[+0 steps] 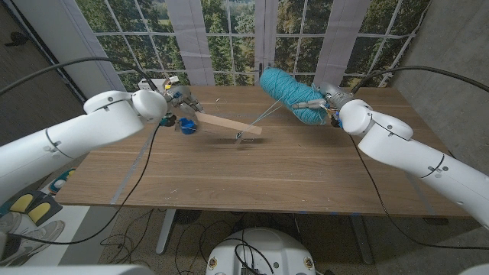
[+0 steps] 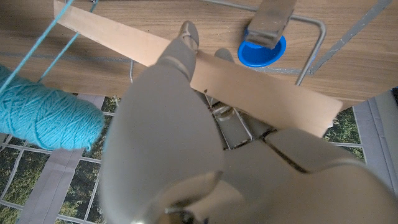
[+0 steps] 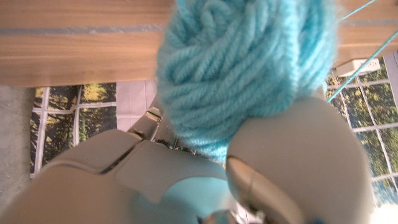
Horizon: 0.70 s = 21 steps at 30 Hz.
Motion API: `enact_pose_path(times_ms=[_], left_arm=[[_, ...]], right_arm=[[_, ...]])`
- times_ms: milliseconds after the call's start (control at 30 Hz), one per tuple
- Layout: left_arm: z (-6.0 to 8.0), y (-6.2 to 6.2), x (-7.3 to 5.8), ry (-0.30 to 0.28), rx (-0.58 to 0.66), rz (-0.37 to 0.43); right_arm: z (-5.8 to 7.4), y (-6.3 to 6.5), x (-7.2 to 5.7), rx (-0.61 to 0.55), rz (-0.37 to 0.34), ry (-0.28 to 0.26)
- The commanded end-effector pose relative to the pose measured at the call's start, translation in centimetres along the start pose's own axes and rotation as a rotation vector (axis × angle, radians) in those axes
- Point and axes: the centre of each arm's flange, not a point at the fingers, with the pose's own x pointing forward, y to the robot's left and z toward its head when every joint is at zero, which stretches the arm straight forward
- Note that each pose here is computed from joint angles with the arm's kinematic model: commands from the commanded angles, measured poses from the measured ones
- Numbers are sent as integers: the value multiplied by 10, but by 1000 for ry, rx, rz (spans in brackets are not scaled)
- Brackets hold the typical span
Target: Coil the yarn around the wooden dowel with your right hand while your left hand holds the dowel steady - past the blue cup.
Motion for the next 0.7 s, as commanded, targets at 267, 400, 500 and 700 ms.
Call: enact_pose_path(times_ms=[267,400,500,700], left_arm=[[-9,-27,13,44,80,39],[-8,-26,13,51,92,44],[-7,-28,15,69,140,40],[-4,-30,15,58,194,37]], right_arm=[[-12,33,25,-105,213,214],[-14,34,27,-116,225,242],[-16,34,28,-124,233,264],[-19,34,29,-134,230,301]])
